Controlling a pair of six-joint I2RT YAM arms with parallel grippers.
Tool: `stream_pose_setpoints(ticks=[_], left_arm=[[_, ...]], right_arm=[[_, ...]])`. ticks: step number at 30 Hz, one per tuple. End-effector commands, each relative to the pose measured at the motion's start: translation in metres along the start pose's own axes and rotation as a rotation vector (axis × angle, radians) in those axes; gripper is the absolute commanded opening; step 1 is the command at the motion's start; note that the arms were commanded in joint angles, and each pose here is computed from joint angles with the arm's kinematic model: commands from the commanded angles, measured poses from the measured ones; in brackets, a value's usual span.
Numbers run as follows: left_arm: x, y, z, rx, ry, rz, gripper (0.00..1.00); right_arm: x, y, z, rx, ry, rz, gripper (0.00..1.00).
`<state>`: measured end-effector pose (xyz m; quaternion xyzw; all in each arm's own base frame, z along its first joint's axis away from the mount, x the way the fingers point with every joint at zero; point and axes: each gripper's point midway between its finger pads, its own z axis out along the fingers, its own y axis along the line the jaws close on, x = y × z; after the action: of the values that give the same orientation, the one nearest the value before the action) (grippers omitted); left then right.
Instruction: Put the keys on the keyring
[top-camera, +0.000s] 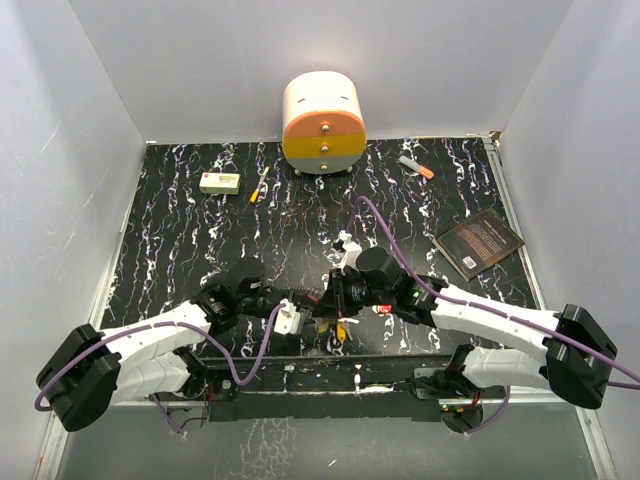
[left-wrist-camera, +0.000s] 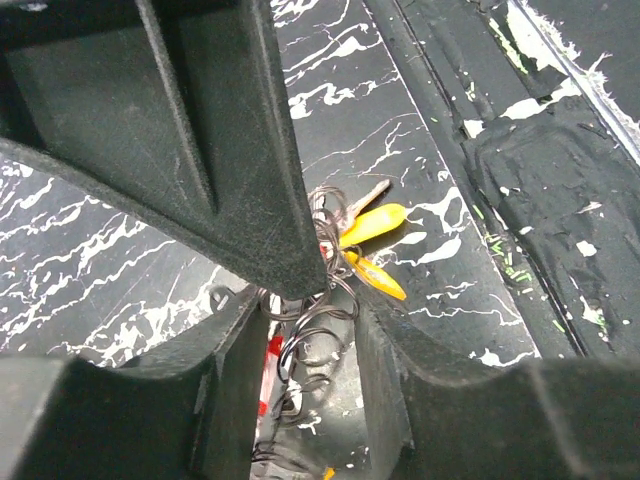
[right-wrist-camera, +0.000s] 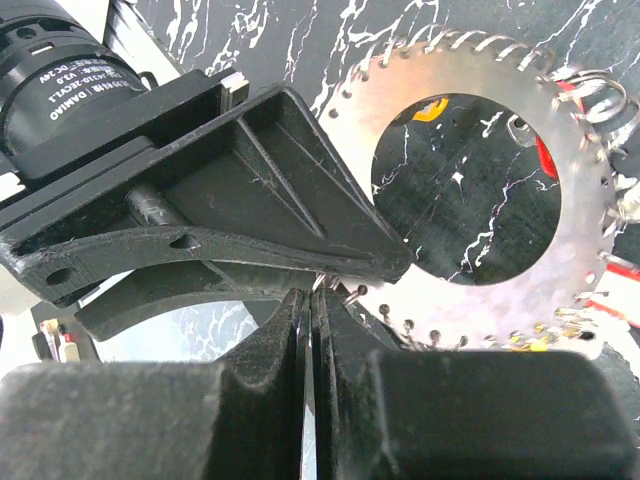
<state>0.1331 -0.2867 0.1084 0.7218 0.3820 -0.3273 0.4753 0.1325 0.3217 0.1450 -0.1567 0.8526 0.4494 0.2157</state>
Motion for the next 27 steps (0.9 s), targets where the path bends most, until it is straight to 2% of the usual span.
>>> stream_pose_setpoints(ticks=[1,10,12,16,23,27], left_arm=[[-0.010,0.005,0.000,-0.003,-0.025,0.035,0.35],[-0.011,0.005,0.000,-0.003,-0.029,0.042,0.26],[-0.011,0.005,0.000,-0.004,-0.030,0.042,0.20],[-0.012,0.006,0.000,-0.009,-0.036,0.039,0.01],[-0.014,0.010,-0.001,-0.031,-0.042,0.027,0.00],[-0.014,0.011,-0.002,-0.040,-0.033,0.027,0.00]], right_arm=[[-0.027,0.036,-0.014,-0.109,-0.085,-0.061,0.08],[-0.025,0.036,-0.017,-0.112,-0.088,-0.067,0.08],[-0.026,0.036,-0.018,-0.110,-0.091,-0.067,0.08],[-0.026,0.032,-0.020,-0.091,-0.100,-0.069,0.08],[-0.034,0.017,-0.031,-0.001,-0.162,-0.061,0.08],[-0.046,0.007,-0.050,0.065,-0.242,-0.056,0.08]])
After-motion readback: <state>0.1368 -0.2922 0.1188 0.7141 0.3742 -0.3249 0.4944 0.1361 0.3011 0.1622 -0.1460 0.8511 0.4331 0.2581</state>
